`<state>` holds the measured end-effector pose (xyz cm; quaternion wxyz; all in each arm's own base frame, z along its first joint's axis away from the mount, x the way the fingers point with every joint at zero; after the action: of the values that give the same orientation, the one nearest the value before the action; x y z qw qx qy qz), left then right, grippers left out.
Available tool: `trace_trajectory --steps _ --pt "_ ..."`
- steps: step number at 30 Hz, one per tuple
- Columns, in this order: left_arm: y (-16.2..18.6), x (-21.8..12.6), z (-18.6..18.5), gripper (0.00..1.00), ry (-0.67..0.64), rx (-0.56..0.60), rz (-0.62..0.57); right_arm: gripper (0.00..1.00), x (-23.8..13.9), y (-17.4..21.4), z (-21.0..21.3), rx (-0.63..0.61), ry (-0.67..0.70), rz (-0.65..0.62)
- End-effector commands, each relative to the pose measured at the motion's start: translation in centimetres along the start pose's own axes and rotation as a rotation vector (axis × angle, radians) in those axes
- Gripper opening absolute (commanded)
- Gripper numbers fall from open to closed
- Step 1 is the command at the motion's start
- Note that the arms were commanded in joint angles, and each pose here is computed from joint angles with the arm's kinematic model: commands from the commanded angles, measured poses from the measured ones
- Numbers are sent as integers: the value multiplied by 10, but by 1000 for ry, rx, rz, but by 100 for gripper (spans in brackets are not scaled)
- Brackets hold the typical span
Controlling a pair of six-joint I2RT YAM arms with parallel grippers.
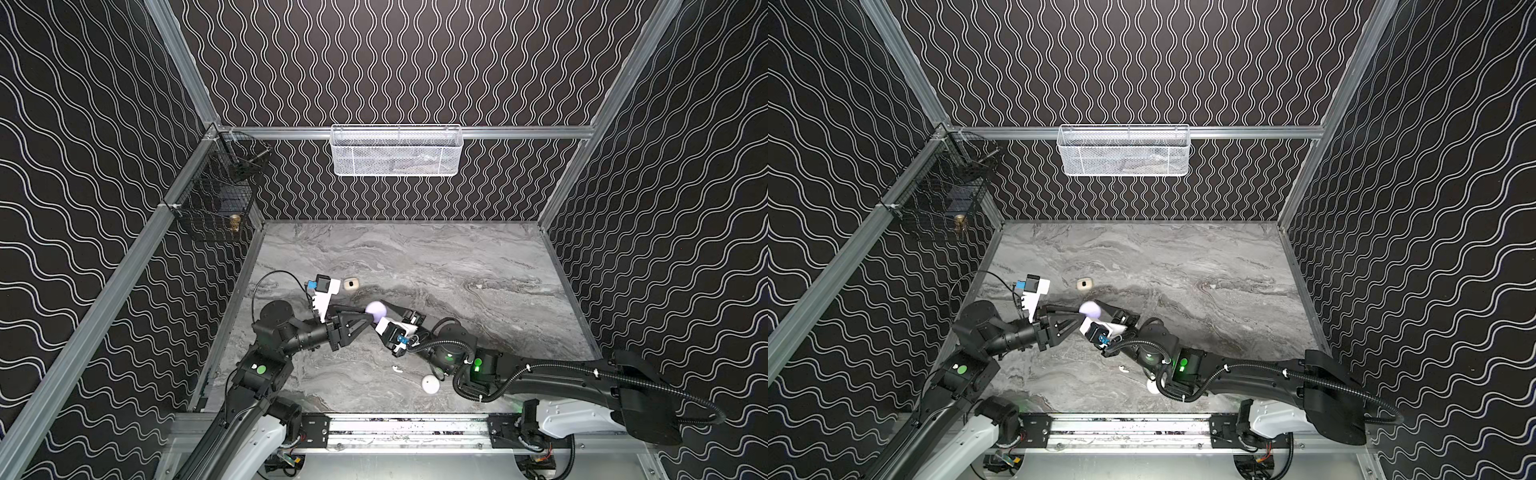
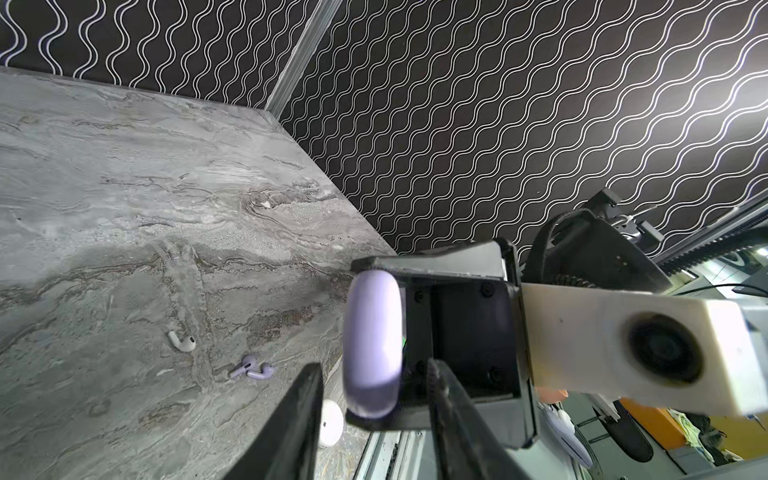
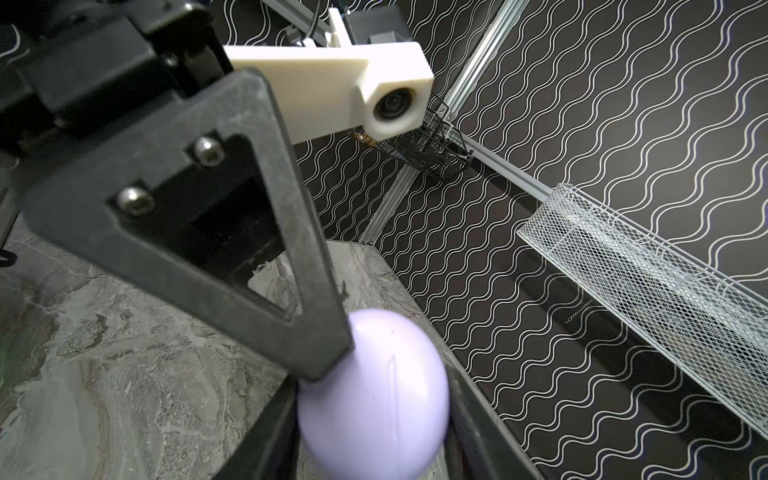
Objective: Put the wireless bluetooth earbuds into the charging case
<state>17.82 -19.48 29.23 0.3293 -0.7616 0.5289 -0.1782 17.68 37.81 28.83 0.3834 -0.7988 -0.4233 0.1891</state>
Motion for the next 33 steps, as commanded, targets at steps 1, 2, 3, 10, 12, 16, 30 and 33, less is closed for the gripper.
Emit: trace_trajectory --steps 1,2,3,10,12,16,30,33 --pt "-5 1 -4 43 5 45 -18 33 1 -13 -13 -6 56 -43" --pt "-5 1 -4 43 7 43 -18 32 2 -13 -13 -7 55 -43" --pt "-5 2 -4 43 7 44 -15 32 3 -14 -13 -7 55 -42" --pt "-2 7 -4 40 8 44 1 32 3 -16 -15 -13 63 -53" --pt "0 8 -3 38 5 45 9 32 3 -18 -14 -10 56 -57" --pt "0 9 -2 37 4 48 6 32 4 -18 -13 -9 52 -61" --pt "-1 12 -1 15 15 60 -3 44 4 -21 -10 1 34 -76" --pt "-2 14 4 8 15 87 -30 70 -1 -20 -9 30 28 -80"
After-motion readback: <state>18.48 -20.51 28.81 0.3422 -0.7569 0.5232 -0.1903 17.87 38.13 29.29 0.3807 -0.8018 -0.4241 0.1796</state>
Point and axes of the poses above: each gripper's point midway between its finger pads, its own x axis out along the fingers, its own z axis along the line the jaws close on, y = z × x, the point moved 1 cm from there along -x, back along the fingers, and after that the axes turned 8 degrees about -x, right-handed, at the moved point
